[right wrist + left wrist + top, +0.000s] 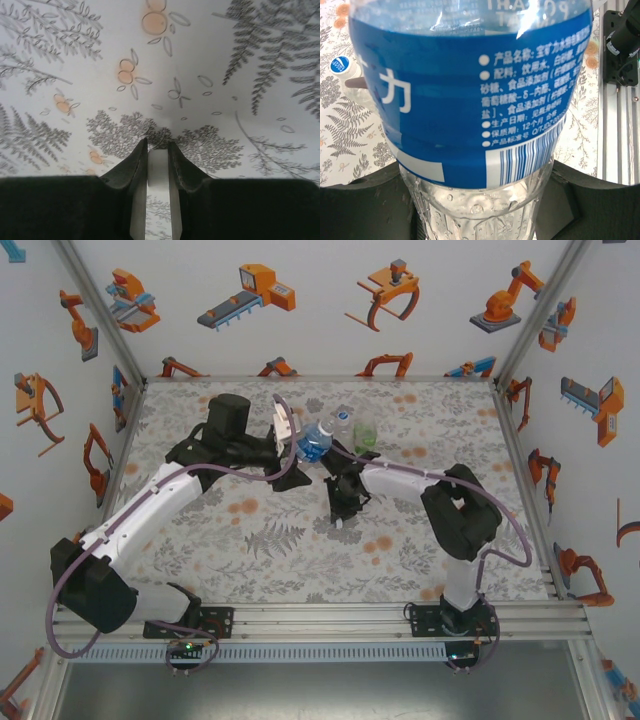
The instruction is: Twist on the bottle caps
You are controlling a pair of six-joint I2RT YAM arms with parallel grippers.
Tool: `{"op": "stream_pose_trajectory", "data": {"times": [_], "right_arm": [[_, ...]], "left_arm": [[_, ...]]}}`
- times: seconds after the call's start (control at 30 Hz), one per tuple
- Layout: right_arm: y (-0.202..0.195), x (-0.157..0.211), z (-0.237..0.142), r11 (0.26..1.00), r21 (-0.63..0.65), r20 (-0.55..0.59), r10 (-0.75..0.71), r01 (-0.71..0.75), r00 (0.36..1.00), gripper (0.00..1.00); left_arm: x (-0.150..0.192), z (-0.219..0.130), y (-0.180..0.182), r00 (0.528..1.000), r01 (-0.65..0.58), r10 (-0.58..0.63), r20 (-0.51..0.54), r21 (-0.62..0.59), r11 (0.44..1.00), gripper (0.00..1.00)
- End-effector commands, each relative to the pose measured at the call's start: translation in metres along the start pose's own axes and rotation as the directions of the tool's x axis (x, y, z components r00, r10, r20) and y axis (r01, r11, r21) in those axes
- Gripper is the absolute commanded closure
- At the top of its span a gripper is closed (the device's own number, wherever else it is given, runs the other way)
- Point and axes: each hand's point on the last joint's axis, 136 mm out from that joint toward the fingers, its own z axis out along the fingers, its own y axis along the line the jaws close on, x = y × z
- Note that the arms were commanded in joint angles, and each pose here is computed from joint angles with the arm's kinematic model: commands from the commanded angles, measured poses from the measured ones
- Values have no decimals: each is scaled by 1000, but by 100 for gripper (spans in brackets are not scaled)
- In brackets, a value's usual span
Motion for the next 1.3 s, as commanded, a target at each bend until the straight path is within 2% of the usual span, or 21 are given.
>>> {"op": "stream_pose_trajectory", "data": {"times": [0.0, 0.23, 0.37, 0.53, 0.87, 1.0, 1.27], "right_arm": [[19, -5, -10, 985, -165, 32, 61, -55, 998, 81], [-8, 6, -6, 952, -265, 34, 167, -152, 985, 79], [-44, 15, -6, 963, -188, 43, 204, -193, 978, 67], [-71, 17, -18, 986, -28, 64, 164, -162, 984, 60], [-47, -4, -44, 988, 152, 125, 3, -22, 992, 53], [-29, -3, -40, 987, 155, 112, -53, 35, 992, 52], [-33, 7, -27, 980, 195, 68, -43, 29, 997, 52]], "left_arm": [[-2, 3, -3, 1000, 11, -11, 13, 22, 1000, 93], [-1, 6, -5, 1000, 13, -14, 9, 29, 999, 93], [0, 7, -5, 1000, 15, -15, 6, 32, 999, 93], [1, 9, -5, 1000, 16, -17, 4, 37, 999, 93], [2, 9, -6, 1000, 17, -17, -1, 36, 999, 93], [2, 10, -6, 1000, 17, -17, -1, 38, 999, 93], [1, 9, -7, 1000, 14, -14, 0, 39, 999, 93]]}}
